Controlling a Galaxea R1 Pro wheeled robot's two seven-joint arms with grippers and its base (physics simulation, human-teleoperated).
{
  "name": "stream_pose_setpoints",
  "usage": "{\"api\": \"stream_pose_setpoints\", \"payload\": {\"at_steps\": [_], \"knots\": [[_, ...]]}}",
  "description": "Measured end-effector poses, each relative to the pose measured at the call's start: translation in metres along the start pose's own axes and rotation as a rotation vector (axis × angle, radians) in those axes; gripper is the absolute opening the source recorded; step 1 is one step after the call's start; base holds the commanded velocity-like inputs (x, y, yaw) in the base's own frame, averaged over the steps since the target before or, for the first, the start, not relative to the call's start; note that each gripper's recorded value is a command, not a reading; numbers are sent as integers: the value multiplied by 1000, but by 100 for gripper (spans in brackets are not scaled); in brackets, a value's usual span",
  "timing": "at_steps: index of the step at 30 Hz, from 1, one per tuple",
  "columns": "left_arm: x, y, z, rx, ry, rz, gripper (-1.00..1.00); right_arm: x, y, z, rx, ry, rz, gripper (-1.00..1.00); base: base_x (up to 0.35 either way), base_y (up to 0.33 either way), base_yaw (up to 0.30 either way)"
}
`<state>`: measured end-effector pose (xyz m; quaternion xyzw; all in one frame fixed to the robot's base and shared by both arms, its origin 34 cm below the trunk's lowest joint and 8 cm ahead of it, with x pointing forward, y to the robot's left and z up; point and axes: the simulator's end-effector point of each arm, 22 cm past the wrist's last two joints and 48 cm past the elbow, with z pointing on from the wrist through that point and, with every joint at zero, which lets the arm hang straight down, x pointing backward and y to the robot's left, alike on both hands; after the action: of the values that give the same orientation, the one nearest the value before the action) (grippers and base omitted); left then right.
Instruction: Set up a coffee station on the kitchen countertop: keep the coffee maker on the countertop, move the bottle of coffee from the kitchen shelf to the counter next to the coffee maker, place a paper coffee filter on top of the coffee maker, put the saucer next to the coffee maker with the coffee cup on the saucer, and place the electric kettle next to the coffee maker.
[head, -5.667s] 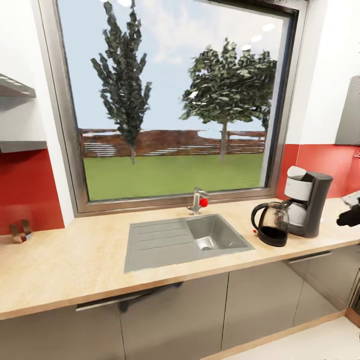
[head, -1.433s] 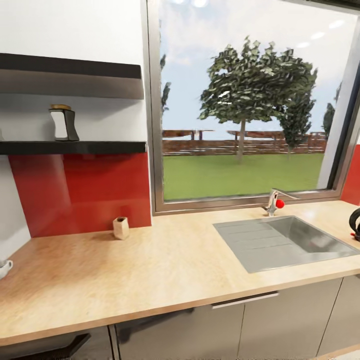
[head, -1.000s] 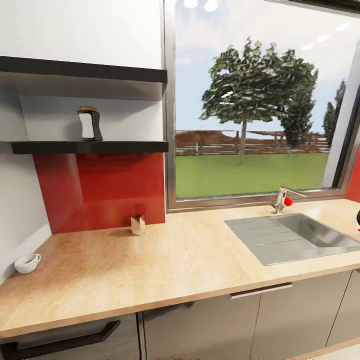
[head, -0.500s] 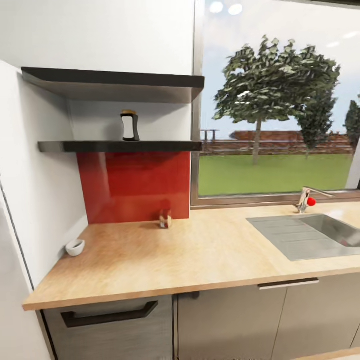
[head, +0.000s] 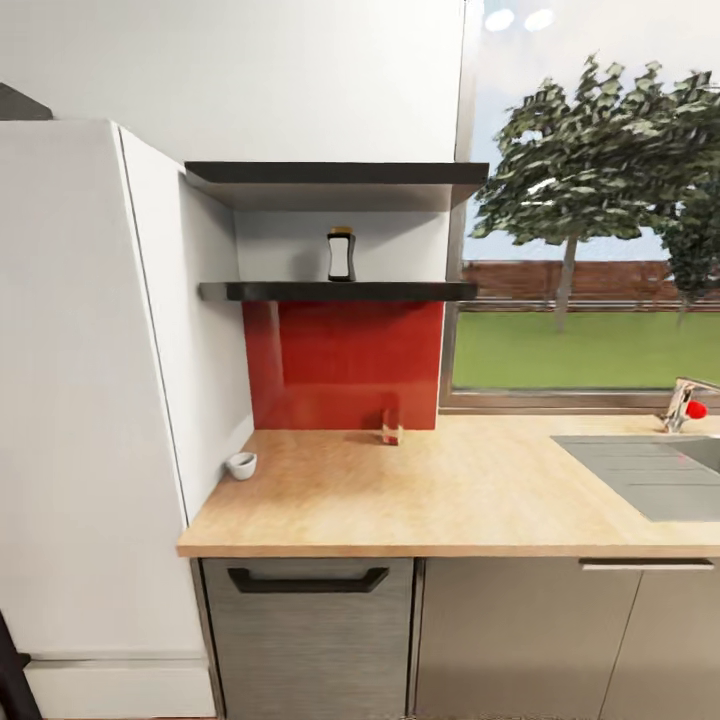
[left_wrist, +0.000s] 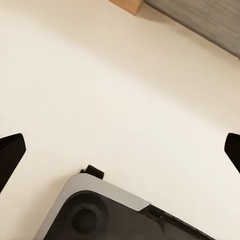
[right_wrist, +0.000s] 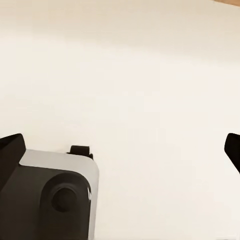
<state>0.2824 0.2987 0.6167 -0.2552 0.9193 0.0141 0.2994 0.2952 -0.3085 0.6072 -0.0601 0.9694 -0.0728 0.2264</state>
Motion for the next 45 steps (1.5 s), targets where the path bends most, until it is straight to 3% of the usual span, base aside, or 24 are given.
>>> {"api": "stream_pose_setpoints", "payload": {"at_steps": [16,26,45], "knots": [[0,1,0,-1,-1,0,100,0,1,0,-1,-1,0,100,-189,254,143],[1,1,-1,-2,3,0,100,0,0,0,0,-1,-2,100,-7,58,247],[5,3,-1,-5,9,1,100,1,2,0,-17,1,1,100,82,218,16]]}}
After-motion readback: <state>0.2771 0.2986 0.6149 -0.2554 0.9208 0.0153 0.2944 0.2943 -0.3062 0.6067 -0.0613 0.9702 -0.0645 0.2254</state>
